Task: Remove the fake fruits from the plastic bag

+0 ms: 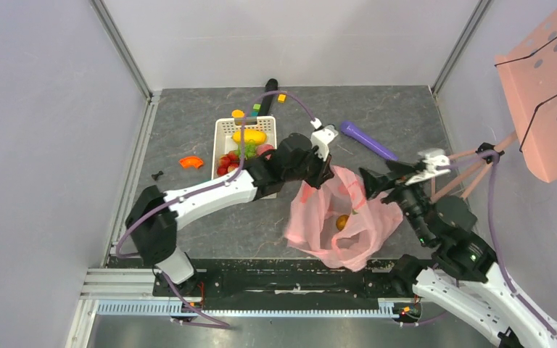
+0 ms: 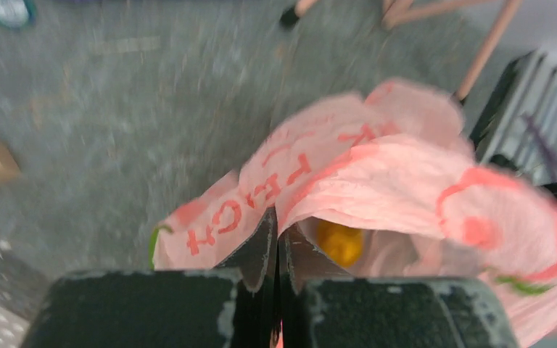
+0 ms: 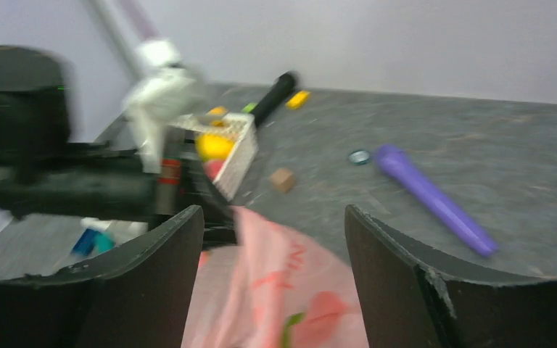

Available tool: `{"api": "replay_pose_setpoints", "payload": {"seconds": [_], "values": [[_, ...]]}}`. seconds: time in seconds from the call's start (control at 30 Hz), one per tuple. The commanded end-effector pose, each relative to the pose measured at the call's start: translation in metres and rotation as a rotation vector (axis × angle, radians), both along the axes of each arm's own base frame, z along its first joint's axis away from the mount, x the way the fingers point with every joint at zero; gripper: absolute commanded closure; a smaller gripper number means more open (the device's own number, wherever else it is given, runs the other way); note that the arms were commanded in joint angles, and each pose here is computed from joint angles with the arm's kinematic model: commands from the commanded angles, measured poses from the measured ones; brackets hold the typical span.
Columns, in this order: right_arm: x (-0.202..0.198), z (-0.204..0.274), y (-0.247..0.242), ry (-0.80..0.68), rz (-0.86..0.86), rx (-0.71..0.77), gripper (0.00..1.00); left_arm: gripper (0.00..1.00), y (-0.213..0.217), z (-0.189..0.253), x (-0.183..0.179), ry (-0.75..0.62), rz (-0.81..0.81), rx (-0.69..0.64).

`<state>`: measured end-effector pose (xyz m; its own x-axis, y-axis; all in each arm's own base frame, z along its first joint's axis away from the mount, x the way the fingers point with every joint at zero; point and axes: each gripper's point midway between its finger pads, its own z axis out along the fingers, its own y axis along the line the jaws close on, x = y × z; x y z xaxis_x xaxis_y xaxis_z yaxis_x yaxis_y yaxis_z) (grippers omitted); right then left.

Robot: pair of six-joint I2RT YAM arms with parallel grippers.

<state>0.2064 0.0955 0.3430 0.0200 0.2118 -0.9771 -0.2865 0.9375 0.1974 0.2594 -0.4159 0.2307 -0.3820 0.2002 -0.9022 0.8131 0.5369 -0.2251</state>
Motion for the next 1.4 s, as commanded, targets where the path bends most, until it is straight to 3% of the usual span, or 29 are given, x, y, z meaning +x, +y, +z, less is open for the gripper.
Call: {"api": "replay_pose_setpoints", "payload": {"seconds": [0.0, 0.1, 0.2, 0.47, 0.87, 1.07, 1.37], "values": [[-0.015, -0.022, 0.09, 0.096, 0.433, -0.088, 0.35, 0.98, 0.006, -0.052, -0.008, 0.173, 0.062, 0.085], [-0.022, -0.049, 0.116, 0.157, 0.549, -0.04, 0.51, 0.98, 0.004, -0.06, -0.009, 0.205, 0.072, 0.078], [-0.03, -0.07, 0.125, 0.202, 0.602, -0.005, 0.59, 0.97, 0.003, -0.067, -0.009, 0.227, 0.076, 0.09], [-0.066, -0.124, 0.145, 0.351, 0.809, 0.026, 0.63, 0.87, -0.009, -0.079, -0.011, 0.276, 0.044, 0.094], [-0.033, -0.219, 0.107, 0.705, 0.451, -0.199, 0.7, 0.86, -0.01, -0.089, -0.015, 0.298, 0.024, 0.117], [-0.015, -0.23, 0.051, 0.78, 0.114, -0.335, 0.72, 0.87, -0.003, -0.09, -0.019, 0.303, 0.025, 0.136], [-0.012, -0.248, 0.009, 0.844, -0.135, -0.434, 0.61, 0.87, 0.005, -0.094, -0.038, 0.355, -0.002, 0.13]]}}
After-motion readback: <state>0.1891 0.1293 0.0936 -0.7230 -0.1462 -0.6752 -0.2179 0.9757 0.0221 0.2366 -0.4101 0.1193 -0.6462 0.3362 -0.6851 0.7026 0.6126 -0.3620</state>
